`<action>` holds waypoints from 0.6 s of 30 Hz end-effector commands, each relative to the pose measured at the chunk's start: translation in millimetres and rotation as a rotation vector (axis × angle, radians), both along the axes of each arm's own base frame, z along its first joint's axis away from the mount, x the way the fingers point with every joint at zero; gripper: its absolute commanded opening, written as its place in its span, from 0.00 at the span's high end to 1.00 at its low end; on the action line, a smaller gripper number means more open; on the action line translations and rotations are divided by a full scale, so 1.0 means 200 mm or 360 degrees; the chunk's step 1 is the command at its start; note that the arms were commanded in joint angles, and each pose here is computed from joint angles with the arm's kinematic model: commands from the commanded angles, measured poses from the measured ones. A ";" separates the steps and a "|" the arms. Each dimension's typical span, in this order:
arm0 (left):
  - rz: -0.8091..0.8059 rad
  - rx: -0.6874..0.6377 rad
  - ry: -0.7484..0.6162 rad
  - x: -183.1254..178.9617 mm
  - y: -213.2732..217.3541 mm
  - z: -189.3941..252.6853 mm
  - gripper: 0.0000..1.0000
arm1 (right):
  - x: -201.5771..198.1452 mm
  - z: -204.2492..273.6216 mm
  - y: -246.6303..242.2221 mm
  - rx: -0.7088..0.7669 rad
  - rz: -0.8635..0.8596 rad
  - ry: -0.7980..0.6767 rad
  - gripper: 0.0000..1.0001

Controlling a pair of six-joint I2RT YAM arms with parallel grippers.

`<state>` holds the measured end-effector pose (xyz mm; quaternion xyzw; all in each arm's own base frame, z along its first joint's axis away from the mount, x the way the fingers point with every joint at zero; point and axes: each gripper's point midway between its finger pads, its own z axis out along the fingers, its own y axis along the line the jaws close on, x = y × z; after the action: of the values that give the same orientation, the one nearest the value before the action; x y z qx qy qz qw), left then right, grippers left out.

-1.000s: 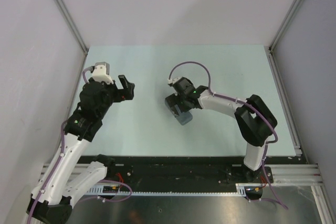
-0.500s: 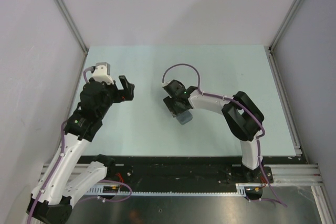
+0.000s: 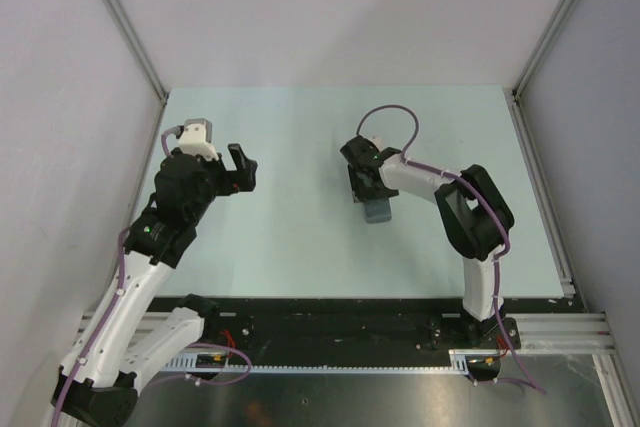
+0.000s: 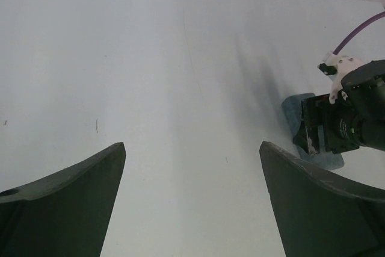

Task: Organize the sunglasses
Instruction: Move the case with the sunglasses to the center of the board.

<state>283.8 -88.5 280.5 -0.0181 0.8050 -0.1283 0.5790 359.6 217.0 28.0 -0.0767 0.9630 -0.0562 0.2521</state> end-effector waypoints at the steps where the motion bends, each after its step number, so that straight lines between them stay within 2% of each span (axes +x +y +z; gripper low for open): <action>1: 0.0011 0.0009 -0.0040 0.00 0.02 0.04 0.00 | 0.01 0.05 -0.11 -0.0087 -0.0130 -0.0024 0.45; 3: 0.0013 0.0009 -0.0040 0.00 0.02 0.04 0.00 | 0.00 0.02 -0.12 -0.0071 -0.0151 0.0022 0.41; 4: 0.0011 0.0009 -0.0043 -0.01 0.02 0.04 0.00 | 0.00 0.01 -0.12 -0.0072 -0.0149 0.0030 0.34; 7: 0.0011 0.0006 -0.0050 -0.01 0.02 0.05 0.00 | -0.01 0.02 -0.12 -0.0072 -0.0145 0.0039 0.25; 12: -0.0015 0.0011 -0.0042 -0.01 0.01 0.04 0.00 | -0.02 0.03 -0.10 -0.0023 -0.0127 0.0057 0.13; 16: -0.0028 0.0018 -0.0041 -0.01 0.00 0.04 0.00 | 0.01 0.16 -0.08 0.0034 -0.0106 -0.0043 0.02; 18: -0.0029 0.0022 -0.0044 -0.01 0.00 0.05 0.00 | 0.02 0.24 -0.08 0.0075 -0.0120 -0.0110 0.00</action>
<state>282.5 -88.4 282.1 -0.0173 0.8032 -0.1296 0.5811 358.0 200.7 30.7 -0.0456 0.9678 -0.0654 0.2388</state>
